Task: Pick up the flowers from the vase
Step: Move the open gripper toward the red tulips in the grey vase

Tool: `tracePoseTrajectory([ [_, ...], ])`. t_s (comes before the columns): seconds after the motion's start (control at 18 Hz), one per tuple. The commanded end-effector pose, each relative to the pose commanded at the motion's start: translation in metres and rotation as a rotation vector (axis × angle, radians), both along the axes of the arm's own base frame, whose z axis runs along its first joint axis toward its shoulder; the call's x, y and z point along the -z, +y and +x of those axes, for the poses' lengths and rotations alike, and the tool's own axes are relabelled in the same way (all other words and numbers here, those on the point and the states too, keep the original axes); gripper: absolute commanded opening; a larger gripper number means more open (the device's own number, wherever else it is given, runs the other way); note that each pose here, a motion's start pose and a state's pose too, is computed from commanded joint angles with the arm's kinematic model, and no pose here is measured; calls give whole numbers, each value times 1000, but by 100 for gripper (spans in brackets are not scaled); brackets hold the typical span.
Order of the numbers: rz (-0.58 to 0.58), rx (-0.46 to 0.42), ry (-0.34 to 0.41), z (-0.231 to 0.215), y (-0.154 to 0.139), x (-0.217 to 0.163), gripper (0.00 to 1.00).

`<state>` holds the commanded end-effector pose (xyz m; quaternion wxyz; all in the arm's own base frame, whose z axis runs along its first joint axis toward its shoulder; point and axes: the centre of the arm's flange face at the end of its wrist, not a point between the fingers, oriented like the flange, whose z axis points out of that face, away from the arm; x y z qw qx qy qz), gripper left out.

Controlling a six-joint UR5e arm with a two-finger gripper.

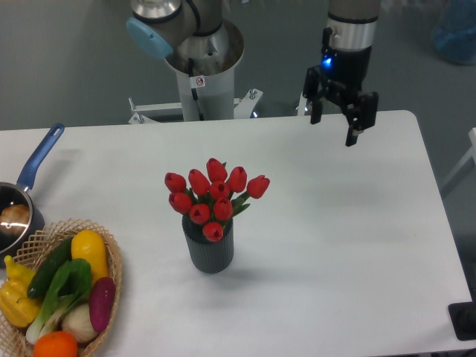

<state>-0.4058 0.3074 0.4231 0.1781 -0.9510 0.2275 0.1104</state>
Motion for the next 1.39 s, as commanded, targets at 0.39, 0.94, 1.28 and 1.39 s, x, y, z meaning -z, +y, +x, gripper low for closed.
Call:
tracePoseTrajectory([
  [0.39,2,-77,-95,18,15,21,100],
  [0.94,13,-237,-287,23,40,52,100],
  [1.28,66,-224,-362,22,47,60,100],
  [1.39,105,-200,-411,14,60,73,100],
])
